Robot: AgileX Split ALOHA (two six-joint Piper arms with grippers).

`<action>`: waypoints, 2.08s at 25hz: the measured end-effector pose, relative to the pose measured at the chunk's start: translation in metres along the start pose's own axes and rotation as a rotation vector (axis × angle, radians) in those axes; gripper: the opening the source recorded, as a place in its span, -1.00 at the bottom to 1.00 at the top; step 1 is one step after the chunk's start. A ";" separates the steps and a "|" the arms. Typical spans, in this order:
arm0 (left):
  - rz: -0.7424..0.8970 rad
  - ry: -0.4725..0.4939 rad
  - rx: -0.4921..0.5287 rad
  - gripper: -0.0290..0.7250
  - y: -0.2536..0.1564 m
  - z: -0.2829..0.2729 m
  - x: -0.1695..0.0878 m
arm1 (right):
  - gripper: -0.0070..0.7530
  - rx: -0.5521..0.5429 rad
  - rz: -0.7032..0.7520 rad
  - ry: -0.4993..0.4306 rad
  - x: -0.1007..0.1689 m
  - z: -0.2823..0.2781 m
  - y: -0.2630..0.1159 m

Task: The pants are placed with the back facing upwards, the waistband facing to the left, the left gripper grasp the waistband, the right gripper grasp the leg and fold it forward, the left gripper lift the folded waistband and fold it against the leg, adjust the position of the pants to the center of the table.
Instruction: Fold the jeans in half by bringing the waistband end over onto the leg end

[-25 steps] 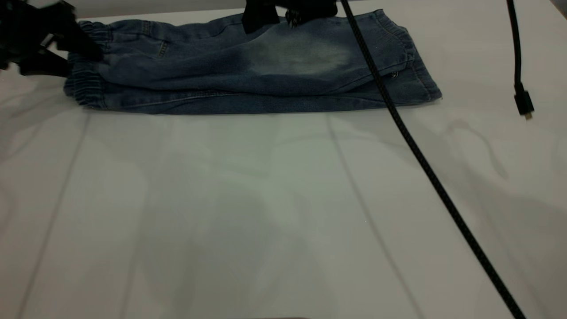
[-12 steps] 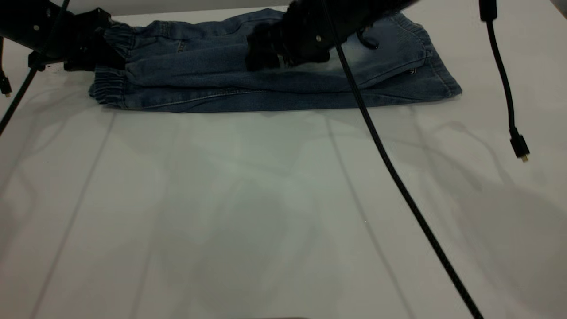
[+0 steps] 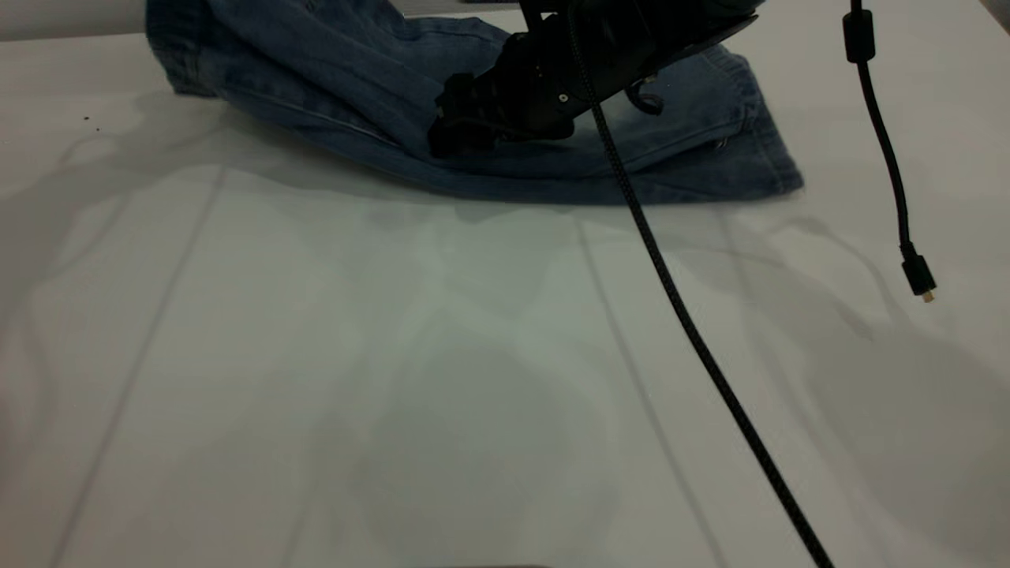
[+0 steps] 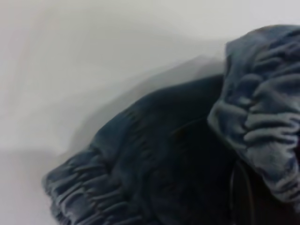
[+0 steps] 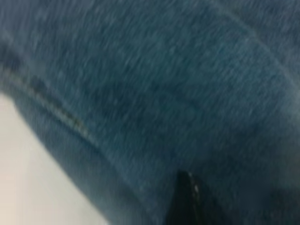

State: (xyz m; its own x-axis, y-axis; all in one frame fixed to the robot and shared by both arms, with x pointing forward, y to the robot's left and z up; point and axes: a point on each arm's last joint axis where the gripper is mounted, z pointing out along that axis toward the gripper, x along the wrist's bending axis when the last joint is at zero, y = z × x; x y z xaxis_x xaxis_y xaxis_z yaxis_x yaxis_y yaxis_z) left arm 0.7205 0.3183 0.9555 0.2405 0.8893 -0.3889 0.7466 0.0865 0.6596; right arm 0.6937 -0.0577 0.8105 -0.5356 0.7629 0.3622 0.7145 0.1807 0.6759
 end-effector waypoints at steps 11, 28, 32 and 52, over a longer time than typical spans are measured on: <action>0.053 -0.084 -0.035 -0.76 0.034 -0.022 -0.021 | 0.27 0.127 -0.277 -0.010 0.022 -0.096 0.076; 0.347 -0.235 0.083 -0.76 0.047 0.000 -0.146 | 0.27 0.491 -0.177 -0.248 -0.051 -0.067 0.007; 0.425 -0.256 0.086 -0.76 0.045 0.005 -0.176 | 0.27 0.504 -0.172 -0.231 -0.045 -0.075 0.020; 0.627 -0.344 0.106 -0.76 -0.014 0.074 -0.296 | 0.27 0.130 0.096 -0.368 -0.093 -0.303 0.151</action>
State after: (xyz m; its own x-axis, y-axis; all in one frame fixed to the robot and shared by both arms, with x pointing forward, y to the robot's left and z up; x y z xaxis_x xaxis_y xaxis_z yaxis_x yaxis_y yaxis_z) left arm 0.6853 0.0209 1.0135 0.8120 0.5641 -0.1501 0.4562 -0.4528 0.7661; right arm 0.7147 -0.2898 1.0733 -0.2839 0.9471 0.1495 0.8169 0.1572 0.5550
